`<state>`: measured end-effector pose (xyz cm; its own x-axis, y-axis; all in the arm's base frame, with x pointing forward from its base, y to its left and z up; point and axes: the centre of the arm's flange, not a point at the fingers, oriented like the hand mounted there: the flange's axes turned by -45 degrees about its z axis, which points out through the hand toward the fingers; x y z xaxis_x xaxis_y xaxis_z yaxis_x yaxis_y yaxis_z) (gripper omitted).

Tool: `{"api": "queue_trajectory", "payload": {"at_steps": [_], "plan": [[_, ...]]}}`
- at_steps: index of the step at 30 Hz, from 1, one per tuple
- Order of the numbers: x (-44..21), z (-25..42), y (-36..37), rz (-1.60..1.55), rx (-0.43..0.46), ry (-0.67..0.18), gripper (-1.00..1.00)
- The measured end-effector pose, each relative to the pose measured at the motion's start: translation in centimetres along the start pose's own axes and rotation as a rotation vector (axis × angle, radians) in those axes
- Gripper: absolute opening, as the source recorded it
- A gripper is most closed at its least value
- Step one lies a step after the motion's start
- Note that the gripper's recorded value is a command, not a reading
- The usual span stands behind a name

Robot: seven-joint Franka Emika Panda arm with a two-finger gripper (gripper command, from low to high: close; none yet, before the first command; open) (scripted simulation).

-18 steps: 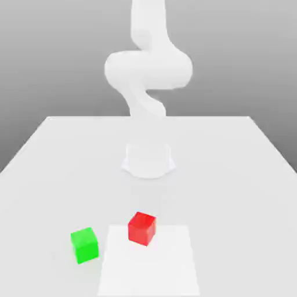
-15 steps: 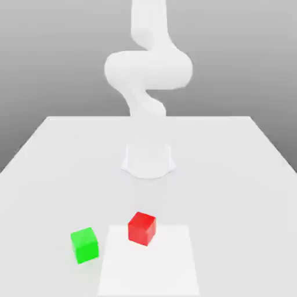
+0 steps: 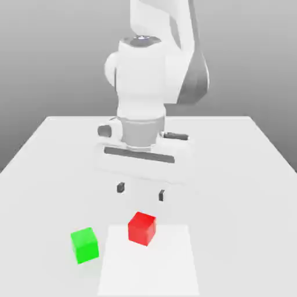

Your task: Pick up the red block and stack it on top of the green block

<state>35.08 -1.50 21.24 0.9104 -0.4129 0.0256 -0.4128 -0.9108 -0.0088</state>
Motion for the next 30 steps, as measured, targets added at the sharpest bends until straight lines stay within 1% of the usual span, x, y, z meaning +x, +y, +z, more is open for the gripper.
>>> {"api": "queue_trajectory", "payload": {"at_steps": [2, 6, 7, 14, 21, 25, 30], "plan": [[-0.5, 2.6, 0.4, 0.015, -0.006, -0.02, 0.0], [-1.0, 6.2, 0.4, 0.014, -0.008, -0.025, 0.0], [-1.1, 6.7, 0.5, 0.014, -0.008, -0.025, -1.0], [-1.1, 6.6, 0.4, 0.015, -0.009, -0.024, -1.0], [-0.9, 1.3, 0.4, 0.014, -0.009, -0.025, -1.0], [1.9, -0.6, 2.9, 0.082, -0.01, -0.024, -1.0], [6.3, -2.4, 8.5, 0.208, -0.011, -0.024, -1.0]]}}
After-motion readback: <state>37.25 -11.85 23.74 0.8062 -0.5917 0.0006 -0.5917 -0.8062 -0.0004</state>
